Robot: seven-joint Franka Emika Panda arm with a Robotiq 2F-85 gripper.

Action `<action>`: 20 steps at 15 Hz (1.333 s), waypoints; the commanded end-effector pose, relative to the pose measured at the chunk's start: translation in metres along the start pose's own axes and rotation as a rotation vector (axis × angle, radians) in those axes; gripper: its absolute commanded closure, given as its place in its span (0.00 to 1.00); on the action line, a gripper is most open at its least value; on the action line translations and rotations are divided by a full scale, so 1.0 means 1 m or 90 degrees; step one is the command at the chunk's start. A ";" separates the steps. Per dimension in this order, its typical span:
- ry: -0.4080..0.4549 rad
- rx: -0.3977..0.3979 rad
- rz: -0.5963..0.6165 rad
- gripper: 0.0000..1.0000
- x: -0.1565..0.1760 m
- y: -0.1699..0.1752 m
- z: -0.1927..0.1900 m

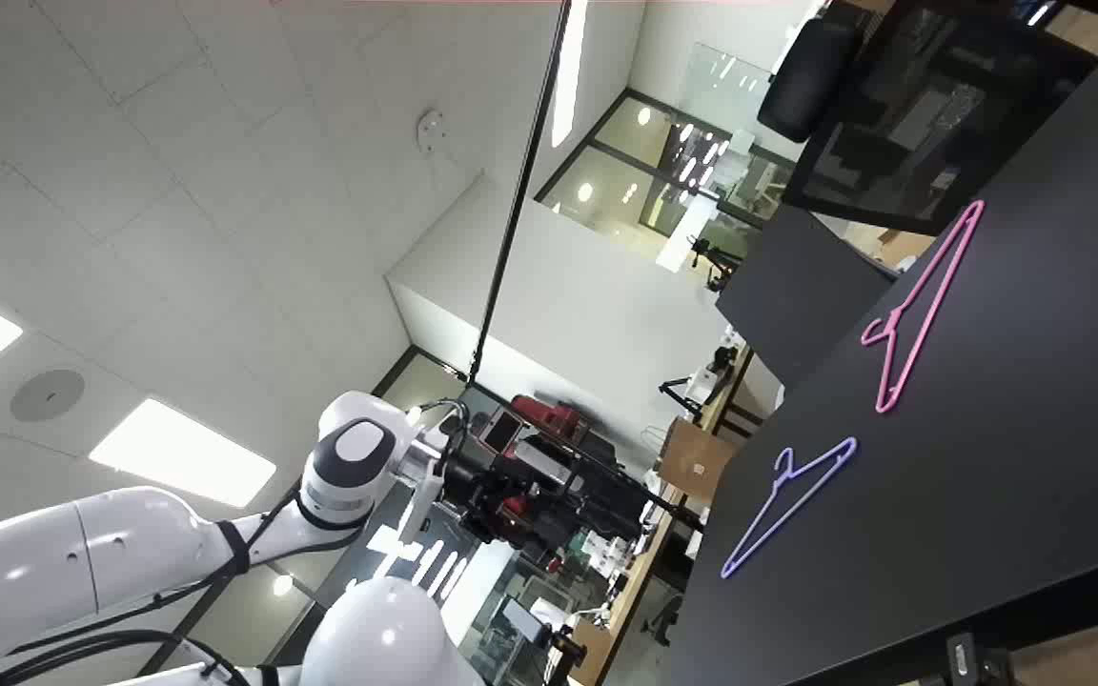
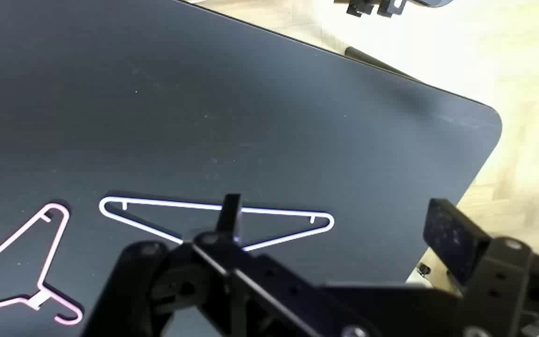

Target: Hang the purple coat hang on the rod

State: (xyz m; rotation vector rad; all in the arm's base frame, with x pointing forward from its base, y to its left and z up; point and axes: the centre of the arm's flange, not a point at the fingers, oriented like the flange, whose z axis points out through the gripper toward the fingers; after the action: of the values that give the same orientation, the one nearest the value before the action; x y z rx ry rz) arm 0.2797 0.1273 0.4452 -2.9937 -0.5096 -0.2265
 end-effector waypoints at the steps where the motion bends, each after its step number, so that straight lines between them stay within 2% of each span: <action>1: 0.000 0.000 0.000 0.00 0.000 0.000 0.000; 15: 0.000 0.000 0.000 0.00 0.000 0.000 0.000; 17: 0.009 -0.019 0.003 0.00 0.025 0.023 0.010; 20: 0.009 -0.031 -0.033 0.00 0.062 0.072 0.032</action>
State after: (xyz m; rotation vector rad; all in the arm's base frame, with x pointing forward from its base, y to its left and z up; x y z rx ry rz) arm 0.3064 0.1081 0.4379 -3.0160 -0.5256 -0.2949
